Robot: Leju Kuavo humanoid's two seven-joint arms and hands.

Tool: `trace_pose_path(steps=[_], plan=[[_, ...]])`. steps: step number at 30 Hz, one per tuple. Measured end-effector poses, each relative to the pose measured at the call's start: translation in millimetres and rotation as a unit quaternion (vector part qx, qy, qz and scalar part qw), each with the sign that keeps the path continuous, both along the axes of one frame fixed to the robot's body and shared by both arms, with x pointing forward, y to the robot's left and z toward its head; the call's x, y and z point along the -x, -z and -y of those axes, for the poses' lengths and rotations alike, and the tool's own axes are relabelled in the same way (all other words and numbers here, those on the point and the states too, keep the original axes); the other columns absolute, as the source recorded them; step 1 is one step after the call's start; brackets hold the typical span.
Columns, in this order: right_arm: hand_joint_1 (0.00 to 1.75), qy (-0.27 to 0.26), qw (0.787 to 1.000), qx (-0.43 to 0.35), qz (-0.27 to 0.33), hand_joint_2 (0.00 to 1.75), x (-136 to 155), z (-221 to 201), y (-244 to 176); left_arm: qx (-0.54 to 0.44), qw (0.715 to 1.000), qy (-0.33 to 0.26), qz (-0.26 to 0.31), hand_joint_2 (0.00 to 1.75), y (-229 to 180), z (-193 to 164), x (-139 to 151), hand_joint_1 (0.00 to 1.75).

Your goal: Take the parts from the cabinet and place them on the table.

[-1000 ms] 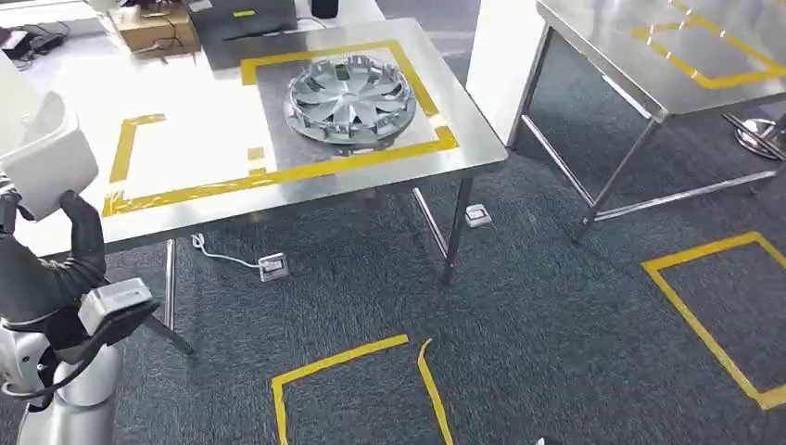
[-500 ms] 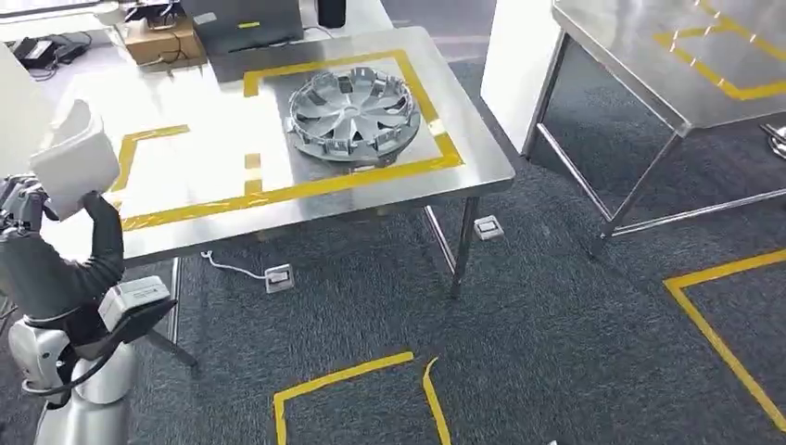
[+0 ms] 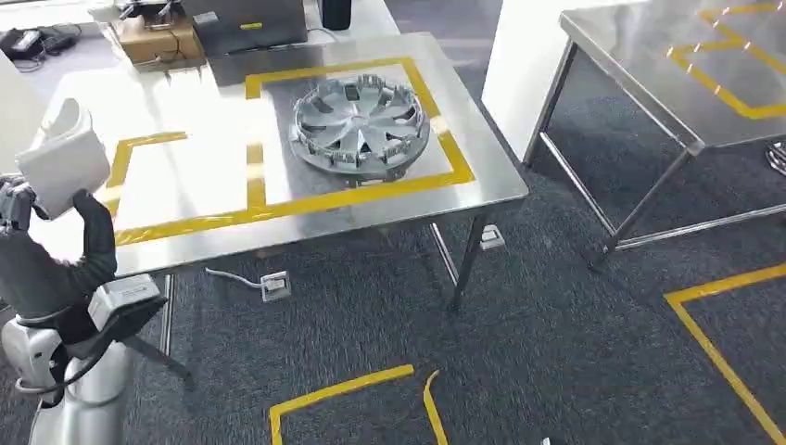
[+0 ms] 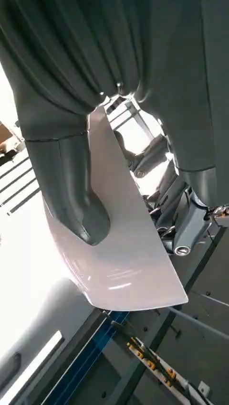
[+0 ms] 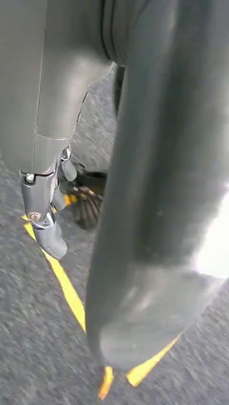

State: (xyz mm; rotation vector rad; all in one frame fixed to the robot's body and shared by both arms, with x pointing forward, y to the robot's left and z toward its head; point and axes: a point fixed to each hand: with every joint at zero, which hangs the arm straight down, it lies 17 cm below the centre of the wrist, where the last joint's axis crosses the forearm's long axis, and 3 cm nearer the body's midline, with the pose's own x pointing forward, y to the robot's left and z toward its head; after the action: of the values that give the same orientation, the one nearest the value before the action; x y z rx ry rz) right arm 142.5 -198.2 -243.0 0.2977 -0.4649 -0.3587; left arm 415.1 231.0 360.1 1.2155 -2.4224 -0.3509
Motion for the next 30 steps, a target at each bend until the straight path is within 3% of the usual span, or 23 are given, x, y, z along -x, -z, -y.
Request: trace_pose_path(steps=[6,15,30], plan=[[0.0,-0.004,1.0,0.001,-0.002,0.0,2.4,-0.4,0.7,-0.023,1.0,-0.013,0.008,1.75,-2.2,5.1,2.9,1.75],[0.0,-0.006,1.0,0.002,-0.009,0.0,2.7,-1.8,1.7,-0.092,0.991,-0.084,0.051,1.75,-18.3,0.8,13.4,1.75],[0.0,-0.012,1.0,0.003,-0.009,0.0,-0.3,-3.7,1.3,-0.079,0.988,-0.133,0.02,1.75,-3.2,-25.1,9.7,1.75]])
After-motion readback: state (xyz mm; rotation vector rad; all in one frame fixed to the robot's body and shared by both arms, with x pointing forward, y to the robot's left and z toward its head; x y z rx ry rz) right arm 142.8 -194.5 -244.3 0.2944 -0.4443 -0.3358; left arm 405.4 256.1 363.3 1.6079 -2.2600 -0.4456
